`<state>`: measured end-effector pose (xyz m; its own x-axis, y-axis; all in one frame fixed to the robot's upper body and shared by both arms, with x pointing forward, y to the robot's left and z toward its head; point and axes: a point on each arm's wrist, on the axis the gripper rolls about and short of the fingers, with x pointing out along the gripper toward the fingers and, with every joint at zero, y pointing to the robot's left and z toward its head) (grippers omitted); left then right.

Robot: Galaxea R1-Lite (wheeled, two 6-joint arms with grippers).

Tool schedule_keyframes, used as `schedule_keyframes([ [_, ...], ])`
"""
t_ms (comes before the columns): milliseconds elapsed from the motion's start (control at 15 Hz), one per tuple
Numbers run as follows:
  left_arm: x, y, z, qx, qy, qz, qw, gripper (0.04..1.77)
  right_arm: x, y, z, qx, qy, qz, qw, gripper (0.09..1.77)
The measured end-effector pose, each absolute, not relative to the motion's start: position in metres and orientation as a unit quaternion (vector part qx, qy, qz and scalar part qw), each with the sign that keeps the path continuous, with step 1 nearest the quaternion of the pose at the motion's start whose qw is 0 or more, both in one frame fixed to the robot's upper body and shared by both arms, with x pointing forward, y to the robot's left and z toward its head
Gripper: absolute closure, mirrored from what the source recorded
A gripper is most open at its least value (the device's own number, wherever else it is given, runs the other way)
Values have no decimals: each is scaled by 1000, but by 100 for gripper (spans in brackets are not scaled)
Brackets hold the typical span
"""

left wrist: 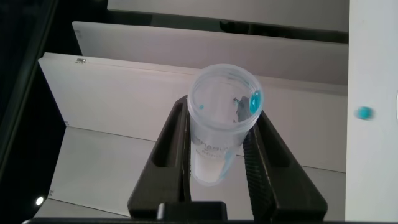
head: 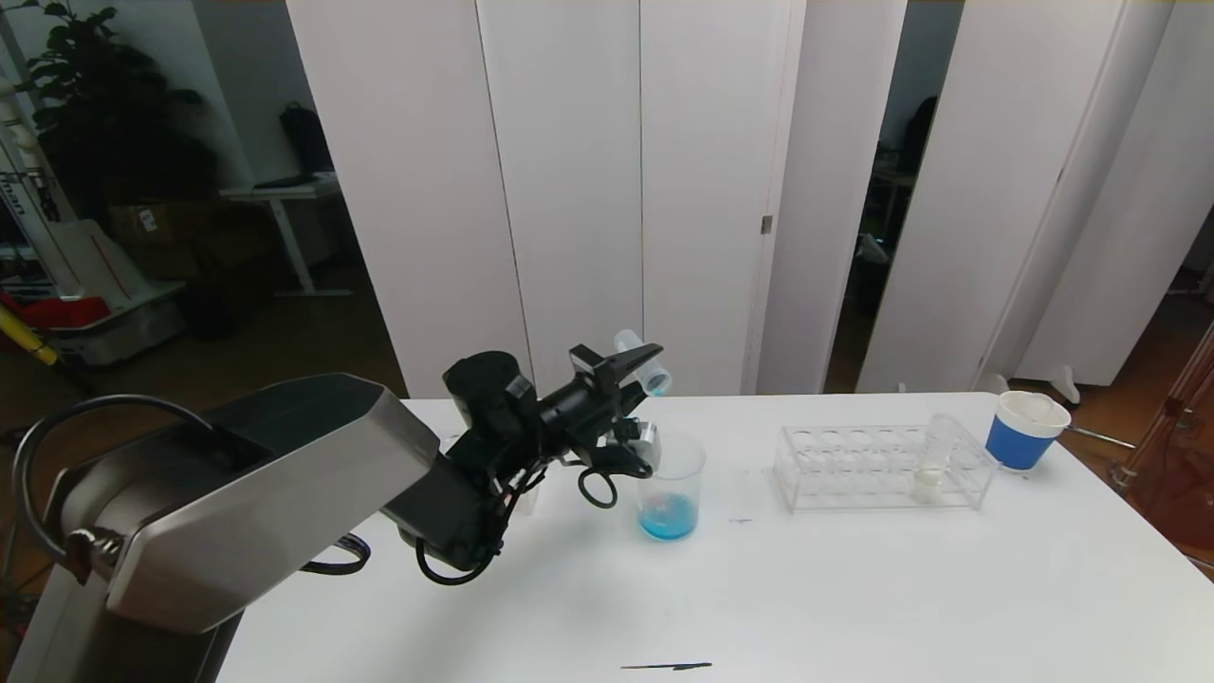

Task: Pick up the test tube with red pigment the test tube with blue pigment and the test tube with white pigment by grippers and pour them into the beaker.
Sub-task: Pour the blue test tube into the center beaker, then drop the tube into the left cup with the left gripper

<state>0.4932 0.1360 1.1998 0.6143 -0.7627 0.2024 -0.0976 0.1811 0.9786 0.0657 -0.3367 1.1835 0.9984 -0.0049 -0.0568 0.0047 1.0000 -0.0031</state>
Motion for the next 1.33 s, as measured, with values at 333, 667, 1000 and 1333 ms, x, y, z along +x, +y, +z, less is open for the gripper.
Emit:
schedule_keyframes([
  [333, 489, 138, 1209, 584, -362, -242, 685, 124, 66, -337, 1184, -1, 28, -2, 1000, 11],
  [667, 480, 142, 1229, 535, -331, -255, 735, 124, 66, -337, 1184, -1, 28, -2, 1000, 11],
  [1000, 468, 154, 1256, 479, -172, -210, 834, 124, 66, -337, 1183, -1, 29, -2, 1000, 11],
  [1333, 449, 157, 1298, 288, -66, -206, 933, 124, 66, -337, 1184, -1, 28, -2, 1000, 11],
])
